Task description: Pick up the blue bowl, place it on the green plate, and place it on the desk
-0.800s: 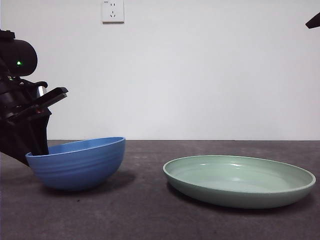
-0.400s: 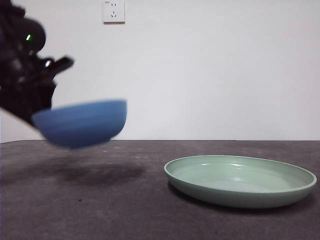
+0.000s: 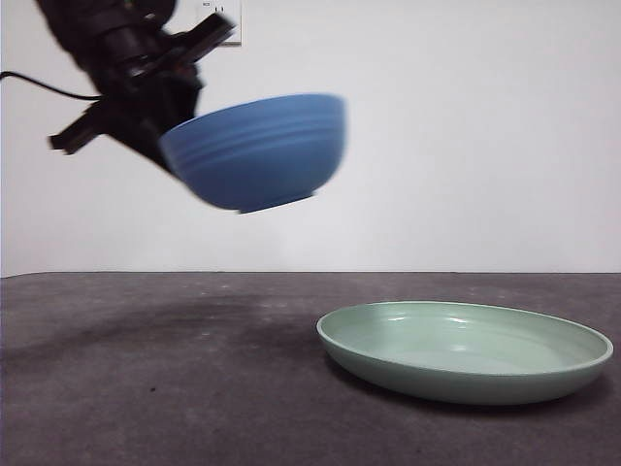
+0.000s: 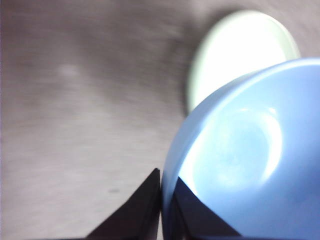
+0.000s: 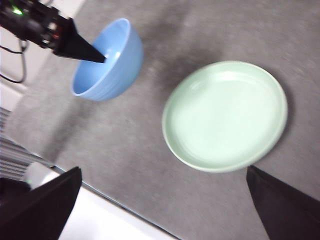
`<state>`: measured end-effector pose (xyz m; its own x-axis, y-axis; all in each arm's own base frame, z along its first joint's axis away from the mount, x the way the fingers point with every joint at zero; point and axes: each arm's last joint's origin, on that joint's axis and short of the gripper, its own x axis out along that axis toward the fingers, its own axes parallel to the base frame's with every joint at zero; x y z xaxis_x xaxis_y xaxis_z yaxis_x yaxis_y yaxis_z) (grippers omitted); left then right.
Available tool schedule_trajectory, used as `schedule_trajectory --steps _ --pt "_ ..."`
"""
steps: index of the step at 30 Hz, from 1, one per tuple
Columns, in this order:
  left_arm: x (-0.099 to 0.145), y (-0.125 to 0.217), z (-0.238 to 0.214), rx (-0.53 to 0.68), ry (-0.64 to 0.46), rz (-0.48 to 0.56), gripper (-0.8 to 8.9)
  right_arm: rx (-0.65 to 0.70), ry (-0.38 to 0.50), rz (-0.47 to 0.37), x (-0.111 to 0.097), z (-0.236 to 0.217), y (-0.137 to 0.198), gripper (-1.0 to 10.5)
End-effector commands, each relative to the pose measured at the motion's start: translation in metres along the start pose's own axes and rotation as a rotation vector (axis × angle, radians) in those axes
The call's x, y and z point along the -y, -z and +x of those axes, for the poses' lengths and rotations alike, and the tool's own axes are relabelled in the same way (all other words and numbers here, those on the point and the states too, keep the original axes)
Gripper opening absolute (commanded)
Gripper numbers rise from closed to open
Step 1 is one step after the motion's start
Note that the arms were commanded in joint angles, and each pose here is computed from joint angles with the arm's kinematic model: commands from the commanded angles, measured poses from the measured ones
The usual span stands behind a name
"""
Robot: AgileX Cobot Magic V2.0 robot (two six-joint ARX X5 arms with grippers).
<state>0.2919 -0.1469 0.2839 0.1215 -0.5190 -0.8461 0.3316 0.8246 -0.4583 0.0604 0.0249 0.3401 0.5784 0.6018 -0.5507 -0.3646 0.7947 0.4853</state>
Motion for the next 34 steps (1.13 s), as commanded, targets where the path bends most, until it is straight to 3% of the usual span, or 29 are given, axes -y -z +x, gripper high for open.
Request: schedule_trajectory --steps 1,12,16,28,34 --pt "0.018 -0.007 0.013 0.0 0.024 0.006 0.16 0.013 0.026 -0.043 -0.005 -0.011 0.002 5.4" --pt "0.066 -0.028 0.085 -0.095 0.03 0.069 0.16 0.028 0.053 -0.079 -0.012 -0.026 0.009 5.4" --pt "0.081 -0.037 0.113 -0.127 -0.019 0.1 0.16 0.021 0.051 -0.08 -0.012 -0.026 0.01 5.4" --pt "0.095 -0.044 0.161 -0.151 -0.13 0.148 0.16 0.005 0.026 -0.1 -0.013 -0.026 0.01 5.4" --pt "0.097 -0.045 0.162 -0.126 -0.125 0.162 0.16 0.004 0.024 -0.103 -0.013 -0.026 0.01 5.4"
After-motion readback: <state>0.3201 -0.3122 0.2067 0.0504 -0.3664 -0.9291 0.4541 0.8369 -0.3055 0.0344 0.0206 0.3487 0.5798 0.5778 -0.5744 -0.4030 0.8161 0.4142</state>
